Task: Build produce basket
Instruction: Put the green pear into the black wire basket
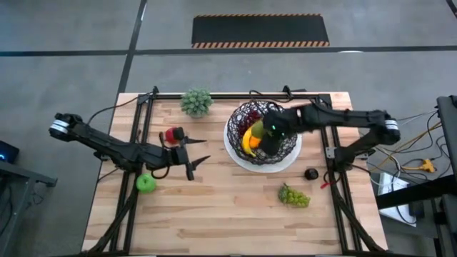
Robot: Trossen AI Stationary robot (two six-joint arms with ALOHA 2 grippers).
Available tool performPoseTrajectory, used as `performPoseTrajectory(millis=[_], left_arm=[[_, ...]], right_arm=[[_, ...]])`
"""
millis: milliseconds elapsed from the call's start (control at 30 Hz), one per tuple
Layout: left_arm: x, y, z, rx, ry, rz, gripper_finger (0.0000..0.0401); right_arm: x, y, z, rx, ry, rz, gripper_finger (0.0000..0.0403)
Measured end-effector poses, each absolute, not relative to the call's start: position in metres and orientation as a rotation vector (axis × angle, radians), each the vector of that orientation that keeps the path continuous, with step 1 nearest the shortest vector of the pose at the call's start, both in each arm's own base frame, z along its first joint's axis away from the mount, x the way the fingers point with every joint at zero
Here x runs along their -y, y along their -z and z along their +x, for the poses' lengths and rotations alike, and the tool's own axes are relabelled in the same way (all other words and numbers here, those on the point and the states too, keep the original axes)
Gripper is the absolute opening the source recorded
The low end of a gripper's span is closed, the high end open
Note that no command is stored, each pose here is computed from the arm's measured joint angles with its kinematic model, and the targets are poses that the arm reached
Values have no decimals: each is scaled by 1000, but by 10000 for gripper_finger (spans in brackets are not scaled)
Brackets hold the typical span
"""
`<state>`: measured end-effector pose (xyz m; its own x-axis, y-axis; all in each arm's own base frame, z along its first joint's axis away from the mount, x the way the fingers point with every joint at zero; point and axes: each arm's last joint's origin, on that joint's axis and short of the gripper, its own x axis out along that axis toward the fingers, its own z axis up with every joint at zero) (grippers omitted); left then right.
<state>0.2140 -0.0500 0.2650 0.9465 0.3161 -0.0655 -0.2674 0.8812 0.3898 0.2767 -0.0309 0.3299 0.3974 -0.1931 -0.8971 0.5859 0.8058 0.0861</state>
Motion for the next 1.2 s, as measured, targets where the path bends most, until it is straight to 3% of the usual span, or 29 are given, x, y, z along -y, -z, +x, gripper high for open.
performPoseTrajectory(millis=[167, 333, 500, 867, 1200], left_arm=[[47, -270, 210, -139, -372, 479, 248], [43, -274, 205, -157, -475, 522, 248], [42, -274, 203, -173, -520, 543, 248], [41, -274, 203, -186, -541, 562, 248], [41, -273, 204, -193, -539, 566, 248]], right_arm=[[62, -315, 286, -1231, 315, 767, 225], [78, -297, 290, -1462, 365, 916, 225], [86, -279, 299, -1692, 410, 874, 225], [99, -258, 338, -1725, 276, 751, 226], [102, -240, 349, -1772, 256, 737, 226]])
